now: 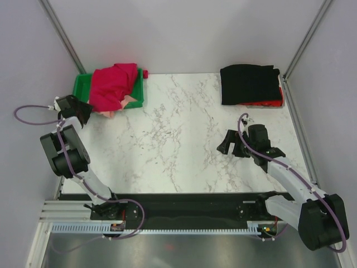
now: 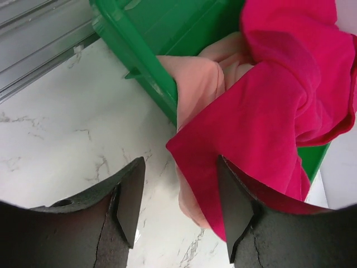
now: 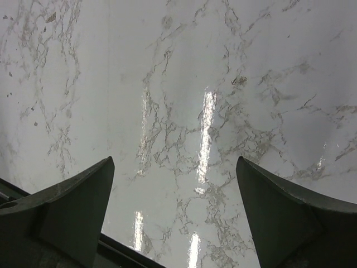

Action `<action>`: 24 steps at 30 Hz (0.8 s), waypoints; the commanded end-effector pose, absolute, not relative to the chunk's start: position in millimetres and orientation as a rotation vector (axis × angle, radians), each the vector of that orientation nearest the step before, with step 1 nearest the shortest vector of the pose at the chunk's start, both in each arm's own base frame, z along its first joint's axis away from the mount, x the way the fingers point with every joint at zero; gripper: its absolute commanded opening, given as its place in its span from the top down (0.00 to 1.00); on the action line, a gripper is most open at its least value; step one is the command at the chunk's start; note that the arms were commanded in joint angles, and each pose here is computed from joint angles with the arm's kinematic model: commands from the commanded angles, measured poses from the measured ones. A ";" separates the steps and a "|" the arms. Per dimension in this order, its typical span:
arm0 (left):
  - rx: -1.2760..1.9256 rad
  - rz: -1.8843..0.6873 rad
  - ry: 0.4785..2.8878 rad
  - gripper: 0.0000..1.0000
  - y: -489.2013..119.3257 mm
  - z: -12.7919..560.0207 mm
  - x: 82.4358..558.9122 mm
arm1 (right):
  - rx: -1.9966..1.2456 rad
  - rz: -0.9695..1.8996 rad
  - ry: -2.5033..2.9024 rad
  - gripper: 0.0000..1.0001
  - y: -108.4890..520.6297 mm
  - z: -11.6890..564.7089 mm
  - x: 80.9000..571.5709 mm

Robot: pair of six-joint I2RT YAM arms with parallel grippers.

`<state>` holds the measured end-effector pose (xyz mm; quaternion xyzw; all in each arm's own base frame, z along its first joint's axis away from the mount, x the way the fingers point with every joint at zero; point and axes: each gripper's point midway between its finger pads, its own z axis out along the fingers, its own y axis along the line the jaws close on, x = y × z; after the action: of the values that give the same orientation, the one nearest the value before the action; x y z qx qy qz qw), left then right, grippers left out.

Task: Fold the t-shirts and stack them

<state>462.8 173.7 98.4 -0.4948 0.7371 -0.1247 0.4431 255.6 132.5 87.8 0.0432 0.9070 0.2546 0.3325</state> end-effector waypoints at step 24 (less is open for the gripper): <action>-1.087 -0.477 1.738 0.94 179.6 141.5 515.3 | 0.080 0.662 2.354 0.02 134.8 79.0 261.9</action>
<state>502.8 174.9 123.2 -0.4665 0.7250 -0.1788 0.4741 257.2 132.9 76.3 0.0441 0.9100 0.2525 0.3260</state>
